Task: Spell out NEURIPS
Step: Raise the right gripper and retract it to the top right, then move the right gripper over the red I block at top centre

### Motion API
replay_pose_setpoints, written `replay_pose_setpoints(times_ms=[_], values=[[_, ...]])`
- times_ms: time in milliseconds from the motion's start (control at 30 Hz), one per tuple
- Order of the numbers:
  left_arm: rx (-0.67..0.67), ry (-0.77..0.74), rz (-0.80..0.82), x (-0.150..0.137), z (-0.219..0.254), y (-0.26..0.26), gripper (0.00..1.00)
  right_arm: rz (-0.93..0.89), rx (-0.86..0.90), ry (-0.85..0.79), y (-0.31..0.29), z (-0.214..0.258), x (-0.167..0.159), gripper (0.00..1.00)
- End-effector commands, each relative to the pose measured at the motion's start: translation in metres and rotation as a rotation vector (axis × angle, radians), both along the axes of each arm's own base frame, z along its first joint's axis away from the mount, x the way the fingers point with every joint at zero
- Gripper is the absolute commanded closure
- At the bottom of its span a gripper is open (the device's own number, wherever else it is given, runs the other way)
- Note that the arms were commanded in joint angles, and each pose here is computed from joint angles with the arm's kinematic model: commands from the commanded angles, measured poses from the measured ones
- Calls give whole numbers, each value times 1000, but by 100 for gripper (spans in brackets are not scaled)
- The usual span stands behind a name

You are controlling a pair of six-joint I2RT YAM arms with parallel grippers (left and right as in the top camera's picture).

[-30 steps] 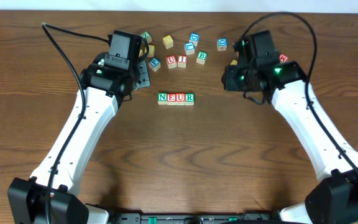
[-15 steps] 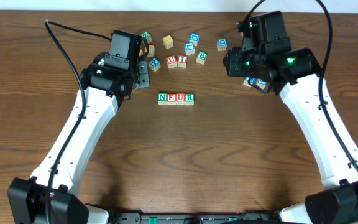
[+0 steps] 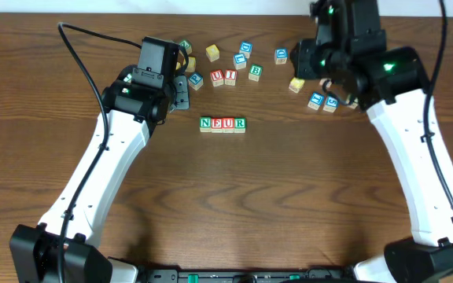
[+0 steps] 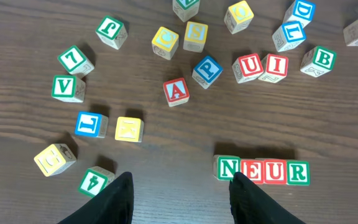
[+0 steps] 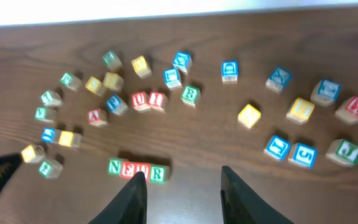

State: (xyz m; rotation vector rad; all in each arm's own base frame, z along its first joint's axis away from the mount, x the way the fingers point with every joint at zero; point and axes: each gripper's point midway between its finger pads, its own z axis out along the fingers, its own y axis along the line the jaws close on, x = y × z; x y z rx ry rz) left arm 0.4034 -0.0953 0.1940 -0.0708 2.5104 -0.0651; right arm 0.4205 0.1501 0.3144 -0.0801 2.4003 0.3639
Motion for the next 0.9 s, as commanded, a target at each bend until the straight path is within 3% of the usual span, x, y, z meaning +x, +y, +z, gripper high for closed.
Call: replay_pose_setpoints(times_ms=[0,133,333,567,867], values=[[16,-12,1,1,3,4,51,28,-33,-21,4,12,11,66],[16,-11,1,1,3,4,51,33,-58,25,8,7,23,64],[16,-11,1,1,3,4,51,-13,-62,150,10,-39,46,58],[16,-10,1,1,3,3,51,-15,-95,255,14,-92,61,44],[0,-10,22,1,3,3,51,-5,-53,183,35,-106,92,41]])
